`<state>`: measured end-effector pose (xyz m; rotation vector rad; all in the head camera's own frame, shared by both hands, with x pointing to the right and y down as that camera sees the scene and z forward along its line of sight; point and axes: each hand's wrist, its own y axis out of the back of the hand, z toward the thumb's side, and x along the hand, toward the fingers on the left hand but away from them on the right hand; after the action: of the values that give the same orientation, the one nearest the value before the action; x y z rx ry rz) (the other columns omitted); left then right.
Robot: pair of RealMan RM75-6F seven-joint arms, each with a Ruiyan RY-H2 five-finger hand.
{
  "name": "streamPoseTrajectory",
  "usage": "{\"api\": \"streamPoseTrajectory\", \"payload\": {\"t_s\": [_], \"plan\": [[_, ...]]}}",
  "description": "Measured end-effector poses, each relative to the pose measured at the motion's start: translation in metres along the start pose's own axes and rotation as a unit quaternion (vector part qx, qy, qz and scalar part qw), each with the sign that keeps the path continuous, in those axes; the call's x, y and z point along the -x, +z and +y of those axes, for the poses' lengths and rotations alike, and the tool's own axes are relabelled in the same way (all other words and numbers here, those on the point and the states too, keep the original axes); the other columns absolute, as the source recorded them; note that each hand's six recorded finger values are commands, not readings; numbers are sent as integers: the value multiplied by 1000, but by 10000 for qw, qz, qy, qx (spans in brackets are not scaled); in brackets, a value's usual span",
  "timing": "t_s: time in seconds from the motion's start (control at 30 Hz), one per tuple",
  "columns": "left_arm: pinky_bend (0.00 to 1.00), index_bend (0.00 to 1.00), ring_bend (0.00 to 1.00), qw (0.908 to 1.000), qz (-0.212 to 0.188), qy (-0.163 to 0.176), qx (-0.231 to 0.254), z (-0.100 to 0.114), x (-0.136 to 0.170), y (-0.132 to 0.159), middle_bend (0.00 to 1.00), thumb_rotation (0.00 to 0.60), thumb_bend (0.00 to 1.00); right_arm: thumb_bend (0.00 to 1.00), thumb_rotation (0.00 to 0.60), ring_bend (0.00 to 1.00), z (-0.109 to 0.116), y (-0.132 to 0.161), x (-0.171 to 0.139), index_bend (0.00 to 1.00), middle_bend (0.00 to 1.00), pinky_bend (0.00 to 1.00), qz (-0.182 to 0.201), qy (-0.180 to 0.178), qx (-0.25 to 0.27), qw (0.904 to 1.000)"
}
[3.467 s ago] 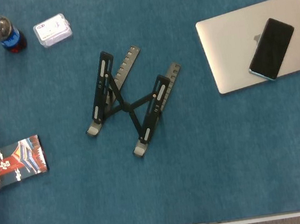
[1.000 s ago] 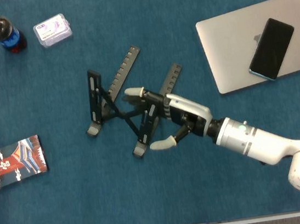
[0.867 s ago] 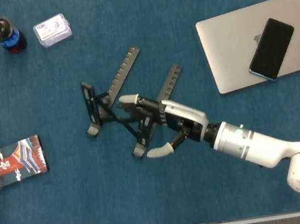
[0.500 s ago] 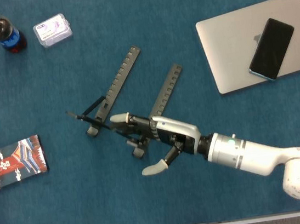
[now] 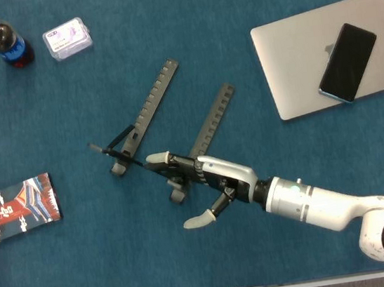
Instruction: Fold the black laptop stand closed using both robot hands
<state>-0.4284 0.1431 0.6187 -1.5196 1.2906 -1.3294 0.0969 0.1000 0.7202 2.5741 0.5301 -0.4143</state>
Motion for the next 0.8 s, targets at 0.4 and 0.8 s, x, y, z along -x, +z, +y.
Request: {"api": "streamPoseTrajectory", "payload": {"t_s": [0.4, 0.8], "plan": [[39, 37, 0, 10000, -16, 10, -1, 1, 1, 1, 64, 600, 280, 88, 600, 0, -4, -19, -1, 58, 70, 33, -187, 1, 61, 9998], [39, 37, 0, 10000, -6, 1, 2, 0, 3, 0, 64, 600, 280, 88, 600, 0, 2, -13, 0, 58, 70, 34, -74, -95, 26, 9999]]}}
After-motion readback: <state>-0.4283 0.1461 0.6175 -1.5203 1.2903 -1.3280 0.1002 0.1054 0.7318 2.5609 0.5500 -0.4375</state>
